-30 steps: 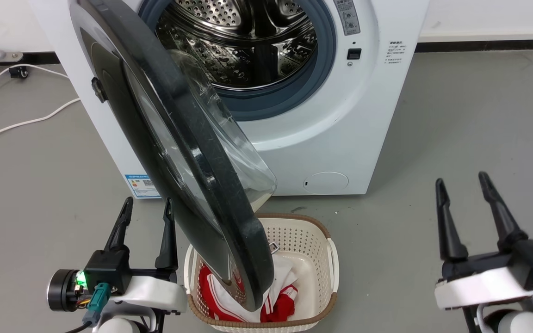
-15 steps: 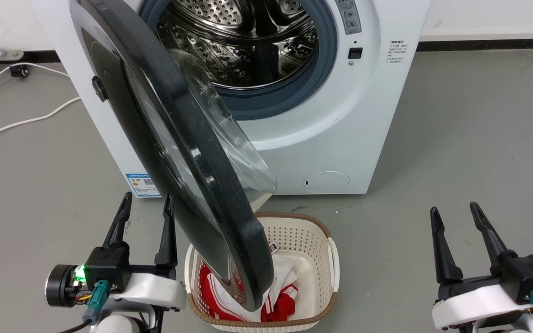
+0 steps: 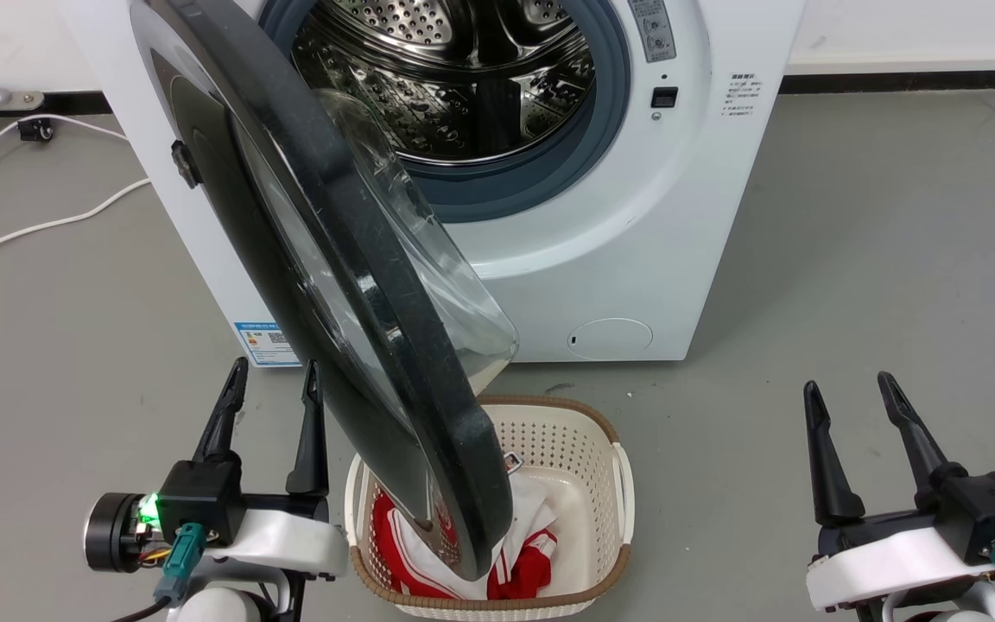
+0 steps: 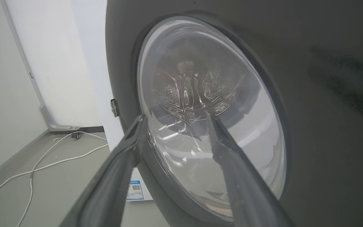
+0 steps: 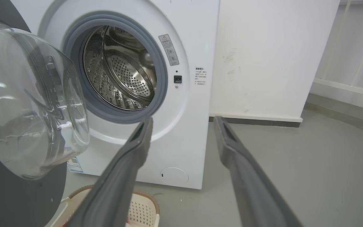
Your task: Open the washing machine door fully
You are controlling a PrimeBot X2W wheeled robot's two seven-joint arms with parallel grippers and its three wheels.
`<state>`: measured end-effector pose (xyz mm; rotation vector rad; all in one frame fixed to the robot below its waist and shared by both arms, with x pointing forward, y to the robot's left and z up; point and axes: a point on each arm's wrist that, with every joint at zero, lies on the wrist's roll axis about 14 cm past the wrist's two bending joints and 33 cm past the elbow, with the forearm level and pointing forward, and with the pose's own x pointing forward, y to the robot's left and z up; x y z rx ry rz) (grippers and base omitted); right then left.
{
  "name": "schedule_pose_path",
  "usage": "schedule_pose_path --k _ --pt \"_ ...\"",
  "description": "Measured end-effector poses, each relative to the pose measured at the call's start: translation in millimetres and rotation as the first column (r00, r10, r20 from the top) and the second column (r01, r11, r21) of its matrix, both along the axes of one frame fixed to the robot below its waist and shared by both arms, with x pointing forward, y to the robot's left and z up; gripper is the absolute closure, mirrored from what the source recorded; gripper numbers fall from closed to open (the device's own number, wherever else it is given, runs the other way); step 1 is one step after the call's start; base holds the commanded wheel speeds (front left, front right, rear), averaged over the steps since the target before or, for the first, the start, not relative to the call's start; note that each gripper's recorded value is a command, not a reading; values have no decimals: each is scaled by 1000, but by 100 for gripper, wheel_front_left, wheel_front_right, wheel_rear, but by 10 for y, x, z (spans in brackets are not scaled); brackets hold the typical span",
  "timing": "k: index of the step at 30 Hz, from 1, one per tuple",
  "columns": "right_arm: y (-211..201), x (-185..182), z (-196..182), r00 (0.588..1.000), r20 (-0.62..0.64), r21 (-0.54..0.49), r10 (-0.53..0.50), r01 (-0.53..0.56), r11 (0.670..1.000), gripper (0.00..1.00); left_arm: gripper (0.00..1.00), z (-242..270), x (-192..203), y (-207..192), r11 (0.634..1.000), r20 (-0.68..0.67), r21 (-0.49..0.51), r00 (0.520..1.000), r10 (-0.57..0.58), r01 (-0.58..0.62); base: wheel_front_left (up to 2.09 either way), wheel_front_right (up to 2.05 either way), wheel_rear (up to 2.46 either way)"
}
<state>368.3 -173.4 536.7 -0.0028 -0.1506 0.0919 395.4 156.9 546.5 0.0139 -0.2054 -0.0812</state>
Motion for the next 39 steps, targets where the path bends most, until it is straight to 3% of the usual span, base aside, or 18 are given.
schedule_pose_path --k 1,2,11,19,26,32,34,36,39 --pt "1 0 0 1000 0 0 0 0 1000 0 88 8 0 0 1000 2 0 1000 0 0 0 0 0" --pt "2 1 -1 1000 0 0 0 0 1000 0 100 16 0 -4 1000 5 0 1000 -2 2 0 0 0" --pt "4 1 12 1000 4 9 1 -1 1000 0 100 159 -8 23 1000 49 -11 999 7 -6 0 0 0" --pt "20 12 -1 1000 -1 18 6 -6 1000 0 100 767 -40 113 999 236 -14 971 45 -43 0 0 0" --pt "27 25 -16 1000 -8 23 9 -9 1000 0 100 1640 -255 69 999 503 14 864 29 -42 0 0 0" --pt "29 29 -20 1000 -10 25 9 -9 1000 0 100 2302 -611 -116 999 700 43 713 -35 7 0 0 0" --pt "17 17 -7 1000 -6 24 6 -6 1000 0 100 2487 -807 -339 993 754 73 646 -115 93 0 0 0" --pt "9 12 0 1000 -4 24 3 -3 1000 0 100 2486 -853 -487 983 753 80 636 -167 163 0 0 0" --pt "1 9 5 1000 -3 24 1 -1 1000 0 100 2319 -852 -770 950 698 73 665 -267 304 0 0 0"
